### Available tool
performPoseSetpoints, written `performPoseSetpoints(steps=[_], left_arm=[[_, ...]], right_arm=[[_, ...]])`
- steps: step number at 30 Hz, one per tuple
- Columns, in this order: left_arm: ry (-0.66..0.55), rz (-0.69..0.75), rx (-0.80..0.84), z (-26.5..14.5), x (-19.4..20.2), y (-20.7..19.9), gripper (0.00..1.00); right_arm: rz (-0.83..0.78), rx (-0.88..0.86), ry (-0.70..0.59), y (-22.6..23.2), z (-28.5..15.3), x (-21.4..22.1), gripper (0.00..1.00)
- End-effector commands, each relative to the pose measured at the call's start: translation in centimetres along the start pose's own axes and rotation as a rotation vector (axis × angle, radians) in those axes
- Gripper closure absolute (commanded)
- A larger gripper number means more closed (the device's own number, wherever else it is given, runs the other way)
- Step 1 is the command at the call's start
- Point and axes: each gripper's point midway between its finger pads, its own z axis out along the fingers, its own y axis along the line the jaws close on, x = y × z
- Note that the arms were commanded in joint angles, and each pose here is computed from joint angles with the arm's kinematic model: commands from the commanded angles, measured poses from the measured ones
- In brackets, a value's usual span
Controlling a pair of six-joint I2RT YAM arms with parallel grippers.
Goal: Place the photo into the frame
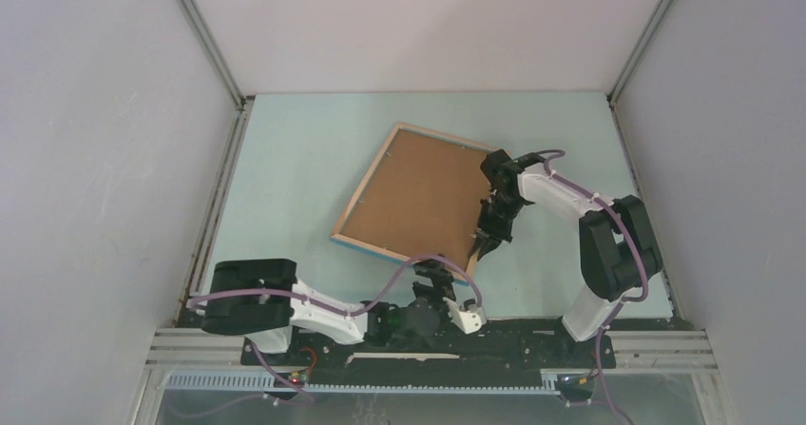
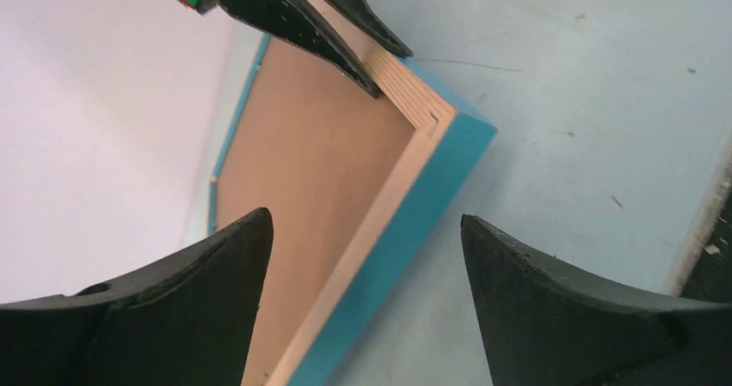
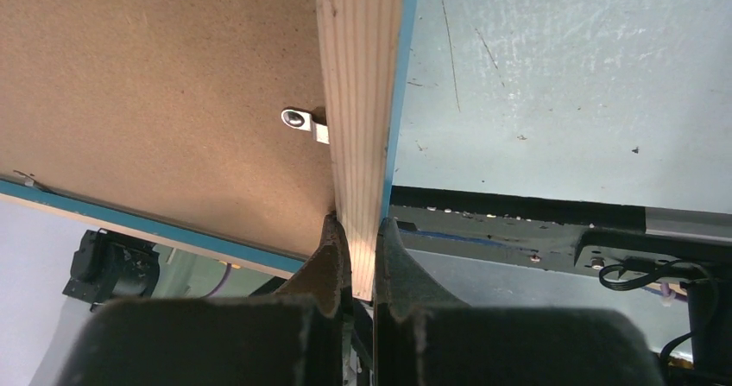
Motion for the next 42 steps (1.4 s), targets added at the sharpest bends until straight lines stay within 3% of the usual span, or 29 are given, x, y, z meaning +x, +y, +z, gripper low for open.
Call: performPoseSetpoints(steps=[1, 5, 19, 22, 27, 30, 33, 35, 39, 42], left_arm=[[0.03, 0.033, -0.143, 1.2, -2.0, 2.6, 0.16], [0.06, 0.098, -0.166, 2.1, -1.9, 2.5, 0.29], [0.164, 0.239, -0.219, 4.7, -0.6, 3.6, 0.25], [0.152, 0.216, -0.239, 4.6, -1.4, 4.7, 0.49], [0.121, 0.213, -0.242, 3.9, -2.3, 5.6, 0.69], [0.104, 0.197, -0.247, 3.5, -2.7, 6.3, 0.87], [0.095, 0.169, -0.264, 3.1, -3.0, 7.0, 1.0], [0.078, 0.138, -0.281, 2.8, -3.4, 7.6, 1.0], [0.039, 0.072, -0.301, 2.2, -4.4, 8.8, 1.0], [0.003, 0.012, -0.31, 1.6, -5.3, 9.8, 1.0]], right_arm=[[-0.005, -0.083, 0.008, 1.5, -2.5, 0.6, 1.0], [0.004, -0.087, 0.01, 1.3, -2.7, 0.5, 1.0], [0.025, -0.116, 0.032, 1.2, -2.9, 1.1, 1.0], [0.018, -0.116, 0.022, 1.2, -3.1, 1.1, 1.0], [-0.021, -0.137, 0.011, 1.2, -3.3, 1.0, 1.0], [-0.056, -0.172, -0.016, 1.7, -3.8, 0.9, 1.0], [-0.104, -0.209, -0.098, 2.0, -5.1, 0.2, 0.75], [-0.157, -0.235, -0.164, 2.2, -6.1, -0.4, 0.61], [-0.229, -0.269, -0.302, 1.9, -8.8, -1.7, 0.16], [-0.295, -0.247, -0.51, 1.3, -12.8, -2.6, 0.03]])
